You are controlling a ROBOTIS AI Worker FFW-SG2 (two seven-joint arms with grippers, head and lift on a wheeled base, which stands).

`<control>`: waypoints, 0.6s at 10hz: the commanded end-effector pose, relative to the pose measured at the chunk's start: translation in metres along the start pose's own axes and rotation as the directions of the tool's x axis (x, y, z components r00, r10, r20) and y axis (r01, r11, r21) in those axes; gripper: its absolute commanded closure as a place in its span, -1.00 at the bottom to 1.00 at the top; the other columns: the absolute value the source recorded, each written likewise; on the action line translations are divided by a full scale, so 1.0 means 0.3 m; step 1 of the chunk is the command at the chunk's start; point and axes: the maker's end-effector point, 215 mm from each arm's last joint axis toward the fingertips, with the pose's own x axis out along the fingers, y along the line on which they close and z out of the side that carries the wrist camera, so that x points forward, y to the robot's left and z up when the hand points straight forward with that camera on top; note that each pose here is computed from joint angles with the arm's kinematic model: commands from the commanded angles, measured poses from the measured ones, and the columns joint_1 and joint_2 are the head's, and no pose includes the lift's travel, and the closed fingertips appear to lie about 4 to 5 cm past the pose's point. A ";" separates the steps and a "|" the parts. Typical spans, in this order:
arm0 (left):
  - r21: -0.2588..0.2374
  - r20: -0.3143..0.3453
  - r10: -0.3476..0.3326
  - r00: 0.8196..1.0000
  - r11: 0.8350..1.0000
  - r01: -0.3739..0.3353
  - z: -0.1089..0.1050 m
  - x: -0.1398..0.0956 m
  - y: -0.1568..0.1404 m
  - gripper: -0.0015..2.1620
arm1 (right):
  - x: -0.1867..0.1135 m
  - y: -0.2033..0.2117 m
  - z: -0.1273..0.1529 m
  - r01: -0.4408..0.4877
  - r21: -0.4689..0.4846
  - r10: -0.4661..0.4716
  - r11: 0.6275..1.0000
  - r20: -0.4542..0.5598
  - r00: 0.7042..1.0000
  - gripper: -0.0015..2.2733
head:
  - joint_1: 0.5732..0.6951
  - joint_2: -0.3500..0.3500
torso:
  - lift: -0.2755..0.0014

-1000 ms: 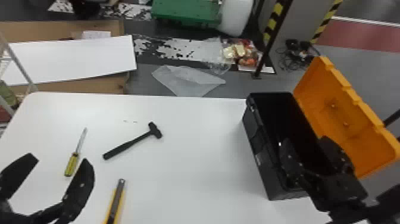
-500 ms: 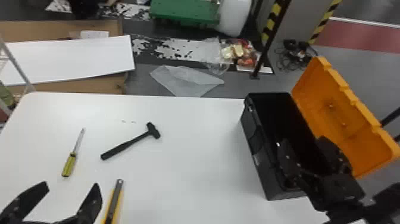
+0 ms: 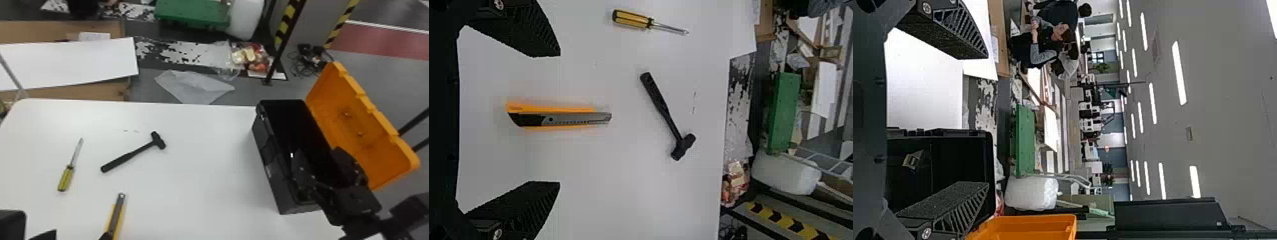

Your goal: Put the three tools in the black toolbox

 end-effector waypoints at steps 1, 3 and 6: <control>0.001 -0.123 -0.002 0.992 1.000 0.002 -0.062 0.025 0.023 -0.93 | -0.002 -0.006 -0.001 0.002 0.001 -0.002 1.000 0.003 1.000 -0.92 | 1.00 -0.55 | 0.59; 0.009 -0.246 0.010 0.969 1.000 -0.008 -0.127 0.040 0.059 -0.93 | 0.001 -0.013 0.003 0.003 0.002 -0.003 1.000 0.012 1.000 -0.92 | 1.00 -0.53 | 0.59; -0.003 -0.300 -0.008 0.954 1.000 0.007 -0.118 0.071 0.069 -0.92 | 0.000 -0.022 0.003 0.004 -0.003 -0.004 1.000 0.020 1.000 -0.92 | 1.00 -0.51 | 0.59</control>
